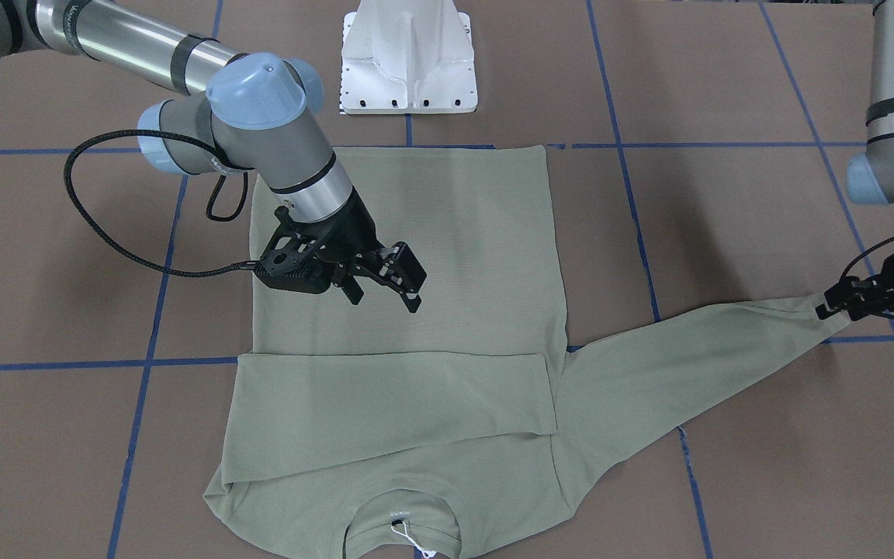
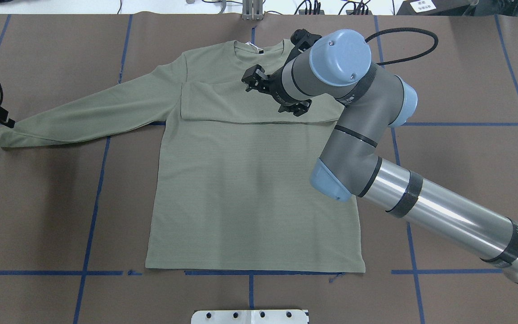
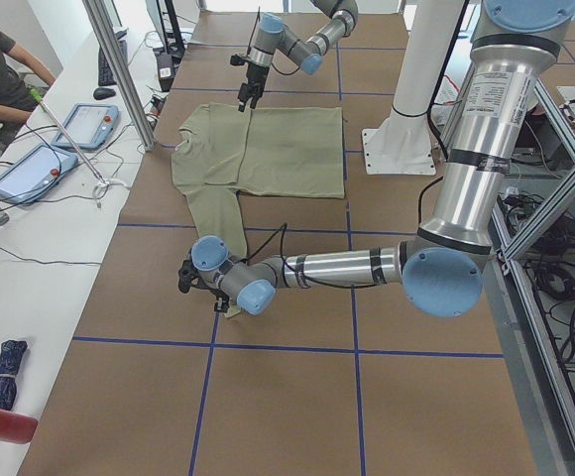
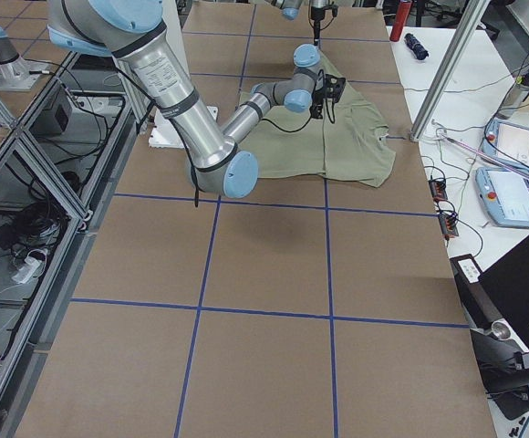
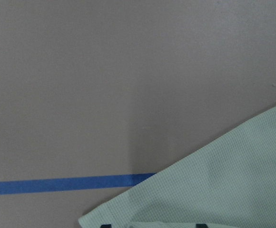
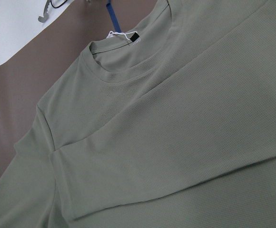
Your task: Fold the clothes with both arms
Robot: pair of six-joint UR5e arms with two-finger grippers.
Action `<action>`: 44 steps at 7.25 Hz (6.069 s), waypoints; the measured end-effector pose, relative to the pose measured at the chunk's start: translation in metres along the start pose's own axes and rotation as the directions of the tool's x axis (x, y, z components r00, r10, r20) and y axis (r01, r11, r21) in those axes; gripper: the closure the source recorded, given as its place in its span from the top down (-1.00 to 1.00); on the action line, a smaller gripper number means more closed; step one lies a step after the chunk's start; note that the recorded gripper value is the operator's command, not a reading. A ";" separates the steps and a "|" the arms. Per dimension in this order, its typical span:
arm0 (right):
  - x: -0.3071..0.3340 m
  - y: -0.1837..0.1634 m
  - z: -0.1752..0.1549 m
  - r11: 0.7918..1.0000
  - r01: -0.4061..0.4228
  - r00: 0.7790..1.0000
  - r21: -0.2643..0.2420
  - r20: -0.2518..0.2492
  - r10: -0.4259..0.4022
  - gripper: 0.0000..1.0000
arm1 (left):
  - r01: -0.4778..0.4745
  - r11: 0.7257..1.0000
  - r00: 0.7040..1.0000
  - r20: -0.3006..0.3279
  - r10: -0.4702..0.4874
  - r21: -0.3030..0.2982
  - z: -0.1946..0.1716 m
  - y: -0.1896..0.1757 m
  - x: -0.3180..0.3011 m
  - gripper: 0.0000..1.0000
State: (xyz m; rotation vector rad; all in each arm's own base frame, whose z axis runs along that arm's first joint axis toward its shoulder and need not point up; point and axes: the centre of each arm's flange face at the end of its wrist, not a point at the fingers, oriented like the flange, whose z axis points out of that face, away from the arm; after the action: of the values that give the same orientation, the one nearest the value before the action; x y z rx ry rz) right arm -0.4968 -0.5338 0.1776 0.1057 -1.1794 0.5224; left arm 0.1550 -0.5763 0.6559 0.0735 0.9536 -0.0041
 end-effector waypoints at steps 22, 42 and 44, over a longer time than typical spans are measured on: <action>0.170 -0.066 -0.142 0.996 -0.005 0.998 0.086 -0.058 0.010 1.00 | 0.489 0.861 0.750 -0.570 -0.335 0.138 -0.007 -0.012 0.755 -1.00; 0.268 0.225 -0.057 0.995 -0.071 0.932 0.073 -0.351 0.092 0.83 | 0.227 0.945 0.877 -0.470 -0.094 0.234 0.005 -0.009 0.500 0.58; 0.282 0.242 -0.056 0.995 -0.076 0.923 0.059 -0.374 0.093 0.67 | 0.228 0.945 0.878 -0.470 -0.095 0.235 0.005 -0.009 0.499 0.59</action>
State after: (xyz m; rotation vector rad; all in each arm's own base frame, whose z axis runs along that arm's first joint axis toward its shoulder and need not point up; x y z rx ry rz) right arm -0.4774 -0.2081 0.3643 -0.0104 -0.7979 0.6139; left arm 0.4477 -0.5716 0.2518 0.2697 1.4240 -0.2943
